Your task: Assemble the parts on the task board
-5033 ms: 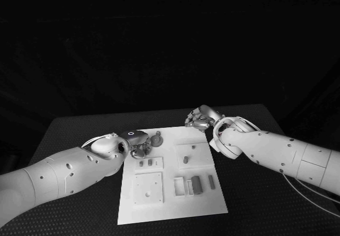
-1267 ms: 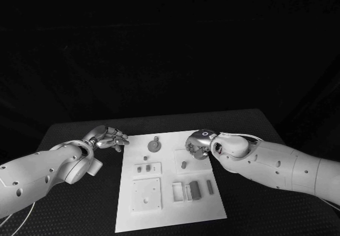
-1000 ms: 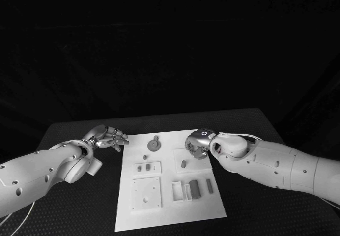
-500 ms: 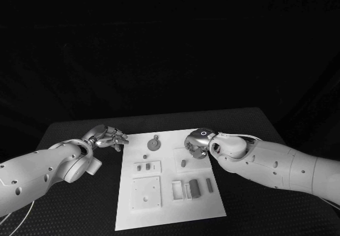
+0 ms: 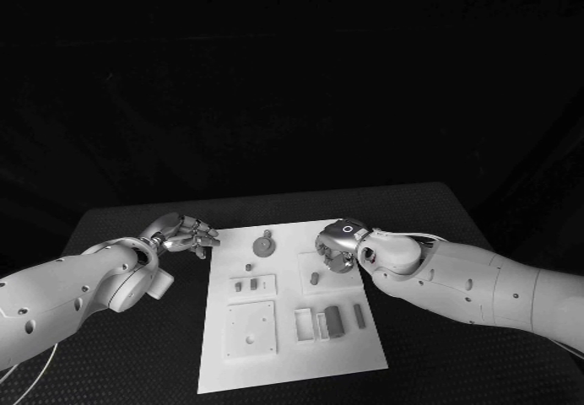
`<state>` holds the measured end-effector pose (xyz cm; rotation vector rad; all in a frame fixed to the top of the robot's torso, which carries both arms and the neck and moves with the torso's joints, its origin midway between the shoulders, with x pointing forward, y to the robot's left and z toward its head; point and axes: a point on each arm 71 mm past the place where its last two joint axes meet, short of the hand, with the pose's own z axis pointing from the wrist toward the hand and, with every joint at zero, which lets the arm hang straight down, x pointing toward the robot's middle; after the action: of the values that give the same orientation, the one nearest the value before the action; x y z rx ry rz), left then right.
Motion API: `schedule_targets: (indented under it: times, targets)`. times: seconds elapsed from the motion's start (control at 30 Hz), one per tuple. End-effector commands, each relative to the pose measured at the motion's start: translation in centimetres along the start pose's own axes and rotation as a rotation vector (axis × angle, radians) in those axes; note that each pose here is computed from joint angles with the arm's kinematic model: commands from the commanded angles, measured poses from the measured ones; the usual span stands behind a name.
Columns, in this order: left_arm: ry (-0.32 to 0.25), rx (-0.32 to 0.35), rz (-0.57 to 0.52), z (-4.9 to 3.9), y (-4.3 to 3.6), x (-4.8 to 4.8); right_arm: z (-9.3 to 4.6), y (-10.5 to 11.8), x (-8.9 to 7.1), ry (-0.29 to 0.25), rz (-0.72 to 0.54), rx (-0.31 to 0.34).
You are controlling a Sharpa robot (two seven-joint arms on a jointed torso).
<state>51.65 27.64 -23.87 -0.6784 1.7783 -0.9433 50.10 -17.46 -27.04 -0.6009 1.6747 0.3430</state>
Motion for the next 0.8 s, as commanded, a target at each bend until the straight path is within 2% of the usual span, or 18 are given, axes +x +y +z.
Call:
schedule_targets:
  times: [0.03,0.3,0.8]
  targets:
    - [0.014,0.002,-0.001,0.03,-0.1,0.07,-0.66,0.04,2.84,0.137,-0.032,0.014]
    - [0.016,0.0,0.004,0.04,-0.07,0.07,-0.67,0.29,2.92,0.118,-0.043,0.006]
    - [0.023,-0.003,0.021,-0.01,-0.02,0.08,-0.81,0.26,3.22,0.121,-0.072,0.013]
